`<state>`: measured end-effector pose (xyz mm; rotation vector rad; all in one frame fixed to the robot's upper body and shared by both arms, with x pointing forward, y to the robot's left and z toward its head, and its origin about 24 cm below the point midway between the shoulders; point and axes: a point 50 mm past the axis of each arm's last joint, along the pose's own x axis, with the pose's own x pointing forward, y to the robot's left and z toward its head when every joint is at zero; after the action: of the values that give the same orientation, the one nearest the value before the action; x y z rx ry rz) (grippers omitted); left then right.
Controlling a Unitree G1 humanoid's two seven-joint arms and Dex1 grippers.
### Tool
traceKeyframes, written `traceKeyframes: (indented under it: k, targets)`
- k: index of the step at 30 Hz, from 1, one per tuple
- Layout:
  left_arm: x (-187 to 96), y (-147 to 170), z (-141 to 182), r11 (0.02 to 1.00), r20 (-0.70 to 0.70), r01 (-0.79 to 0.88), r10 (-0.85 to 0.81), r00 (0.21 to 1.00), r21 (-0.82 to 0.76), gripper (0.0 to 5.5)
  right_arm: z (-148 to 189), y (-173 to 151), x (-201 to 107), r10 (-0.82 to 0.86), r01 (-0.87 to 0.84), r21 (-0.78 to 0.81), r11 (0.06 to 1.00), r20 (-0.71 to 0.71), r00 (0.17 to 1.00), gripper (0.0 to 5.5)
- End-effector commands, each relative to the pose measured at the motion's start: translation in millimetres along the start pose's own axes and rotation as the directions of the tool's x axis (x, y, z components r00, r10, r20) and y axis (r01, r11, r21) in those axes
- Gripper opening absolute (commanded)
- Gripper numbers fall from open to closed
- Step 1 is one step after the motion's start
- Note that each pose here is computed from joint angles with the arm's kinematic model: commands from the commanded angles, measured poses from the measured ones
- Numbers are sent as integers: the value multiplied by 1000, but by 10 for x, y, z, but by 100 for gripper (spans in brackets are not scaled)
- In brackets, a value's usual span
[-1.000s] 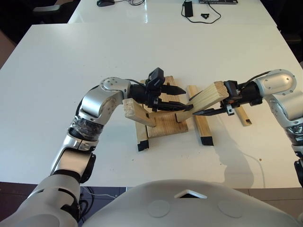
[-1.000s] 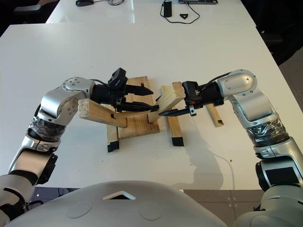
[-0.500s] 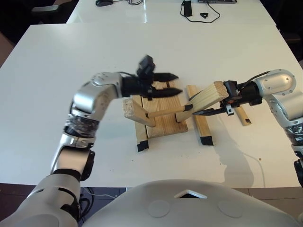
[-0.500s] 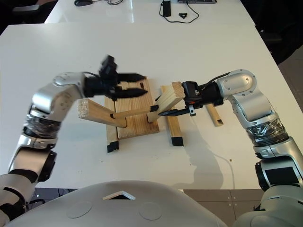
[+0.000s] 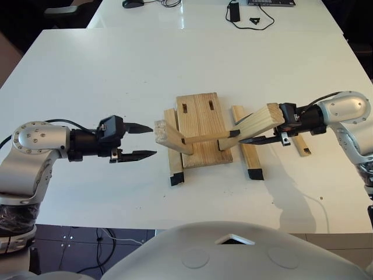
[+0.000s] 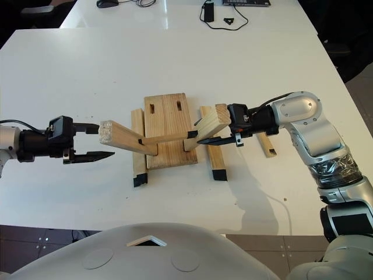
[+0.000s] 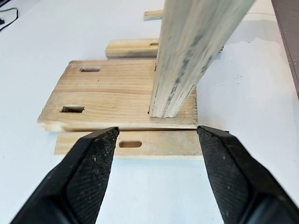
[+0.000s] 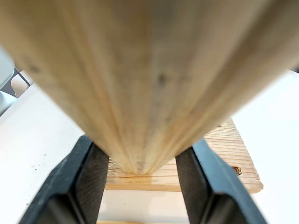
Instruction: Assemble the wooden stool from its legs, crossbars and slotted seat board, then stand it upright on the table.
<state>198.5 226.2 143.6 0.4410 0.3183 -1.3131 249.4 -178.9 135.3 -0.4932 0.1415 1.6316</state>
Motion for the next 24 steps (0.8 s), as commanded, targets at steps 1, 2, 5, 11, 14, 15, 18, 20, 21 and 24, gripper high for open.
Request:
traceKeyframes:
  k: [1,2,5,11,14,15,18,20,21,24]
  targets:
    - [206,-34,124,998,47,-20,17,999,60,313,-404,74,31,114,-74,192,979,-209,971,201]
    - [258,-28,164,997,69,-22,17,997,68,313,-404,58,34,126,-85,195,977,-210,970,201]
    - [427,-35,284,995,123,-1,-11,992,96,313,-415,32,84,173,-129,204,970,-215,961,201]
    - [621,-39,306,993,129,25,-40,991,112,313,-495,-4,273,264,-216,213,953,-235,936,201]
    - [729,-37,353,989,140,55,-74,987,134,313,-483,-3,349,294,-249,205,946,-227,929,201]
    - [759,-36,369,988,145,64,-84,986,140,313,-474,-5,366,299,-256,200,946,-225,927,201]
    - [854,-31,394,985,154,84,-107,982,150,313,-429,-5,429,319,-284,182,941,-211,924,201]
    - [922,-63,397,983,160,108,-132,978,152,313,-373,3,488,342,-314,164,935,-196,919,201]
    - [955,-95,399,980,163,123,-148,975,154,313,-341,7,518,355,-329,155,931,-188,916,201]
    - [1035,-188,399,974,171,163,-189,967,159,313,-285,11,579,379,-356,151,922,-169,910,201]
